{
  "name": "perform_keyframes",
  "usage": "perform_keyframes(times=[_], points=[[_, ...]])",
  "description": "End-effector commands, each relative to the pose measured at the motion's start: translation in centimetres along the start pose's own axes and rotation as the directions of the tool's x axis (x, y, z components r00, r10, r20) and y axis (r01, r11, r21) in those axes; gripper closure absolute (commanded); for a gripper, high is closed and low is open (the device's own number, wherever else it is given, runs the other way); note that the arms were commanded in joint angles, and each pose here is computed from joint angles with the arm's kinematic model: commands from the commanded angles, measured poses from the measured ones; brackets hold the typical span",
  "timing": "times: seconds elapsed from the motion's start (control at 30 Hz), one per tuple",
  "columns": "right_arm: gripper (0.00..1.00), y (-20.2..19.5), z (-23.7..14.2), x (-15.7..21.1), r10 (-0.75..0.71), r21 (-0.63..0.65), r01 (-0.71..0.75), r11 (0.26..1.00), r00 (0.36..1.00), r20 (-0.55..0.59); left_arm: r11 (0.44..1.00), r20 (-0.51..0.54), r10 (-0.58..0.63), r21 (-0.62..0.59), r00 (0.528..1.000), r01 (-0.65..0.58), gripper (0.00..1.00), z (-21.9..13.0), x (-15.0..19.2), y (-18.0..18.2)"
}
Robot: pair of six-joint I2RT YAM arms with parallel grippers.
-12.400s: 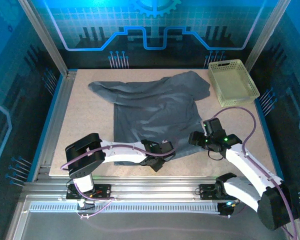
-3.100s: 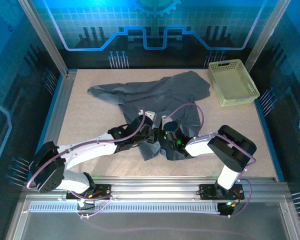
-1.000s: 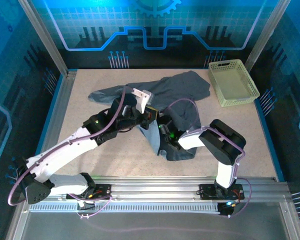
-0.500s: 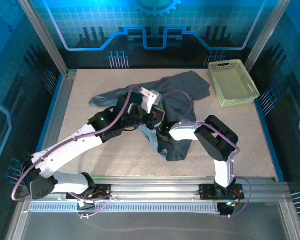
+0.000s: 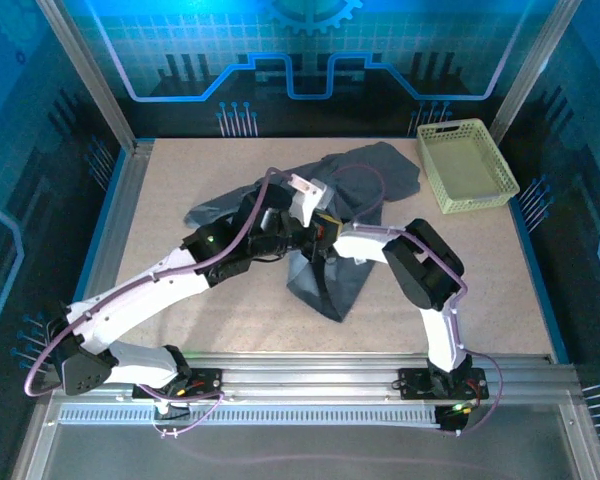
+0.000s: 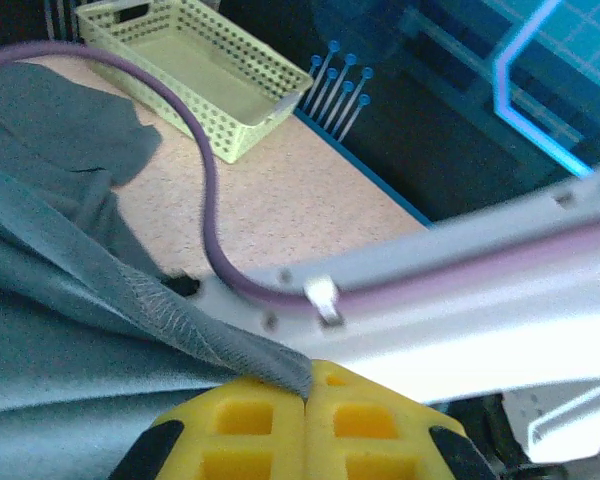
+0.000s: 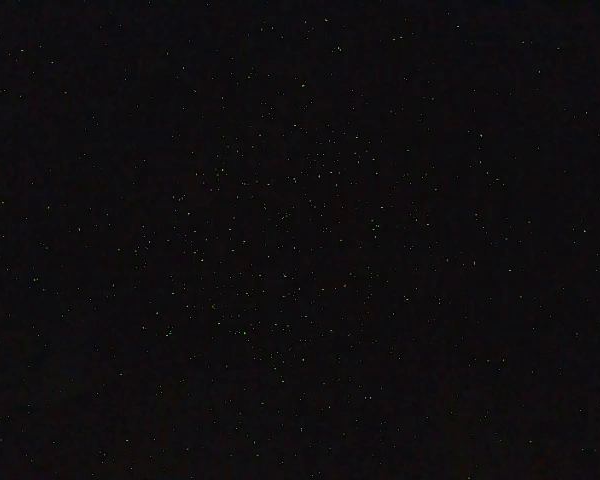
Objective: Fold the inside-out t-shirt
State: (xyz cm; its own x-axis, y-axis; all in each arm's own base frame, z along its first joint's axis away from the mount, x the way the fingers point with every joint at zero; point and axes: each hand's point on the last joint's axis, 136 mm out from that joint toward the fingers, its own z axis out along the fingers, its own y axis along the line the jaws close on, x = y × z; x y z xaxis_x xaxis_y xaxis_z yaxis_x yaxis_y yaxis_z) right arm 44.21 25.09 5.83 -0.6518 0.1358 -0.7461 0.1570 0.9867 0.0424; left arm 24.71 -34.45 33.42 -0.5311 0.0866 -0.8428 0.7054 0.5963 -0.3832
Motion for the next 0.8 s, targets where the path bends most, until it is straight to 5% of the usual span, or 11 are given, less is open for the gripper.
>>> perform_keyframes(times=[0.0, 0.57, 0.77], points=[[0.30, 1.0, 0.4, 0.5, 0.043, -0.078, -0.054, 0.996, 0.990, -0.133, 0.988, 0.064, 0.036, 0.145, 0.997, -0.045, 1.00, -1.5, -1.2, -4.1], [0.31, -2.8, 1.3, -2.7, 0.234, -0.067, -0.261, 0.963, 0.934, -0.270, 0.970, 0.076, 0.105, 0.211, 0.992, -0.119, 1.00, -2.6, -0.2, -6.9], [0.32, 0.2, 1.4, -4.0, 0.198, -0.194, -0.257, 0.947, 0.940, -0.278, 0.940, 0.044, 0.111, 0.319, 0.993, -0.119, 1.00, -1.5, 0.5, -10.3]])
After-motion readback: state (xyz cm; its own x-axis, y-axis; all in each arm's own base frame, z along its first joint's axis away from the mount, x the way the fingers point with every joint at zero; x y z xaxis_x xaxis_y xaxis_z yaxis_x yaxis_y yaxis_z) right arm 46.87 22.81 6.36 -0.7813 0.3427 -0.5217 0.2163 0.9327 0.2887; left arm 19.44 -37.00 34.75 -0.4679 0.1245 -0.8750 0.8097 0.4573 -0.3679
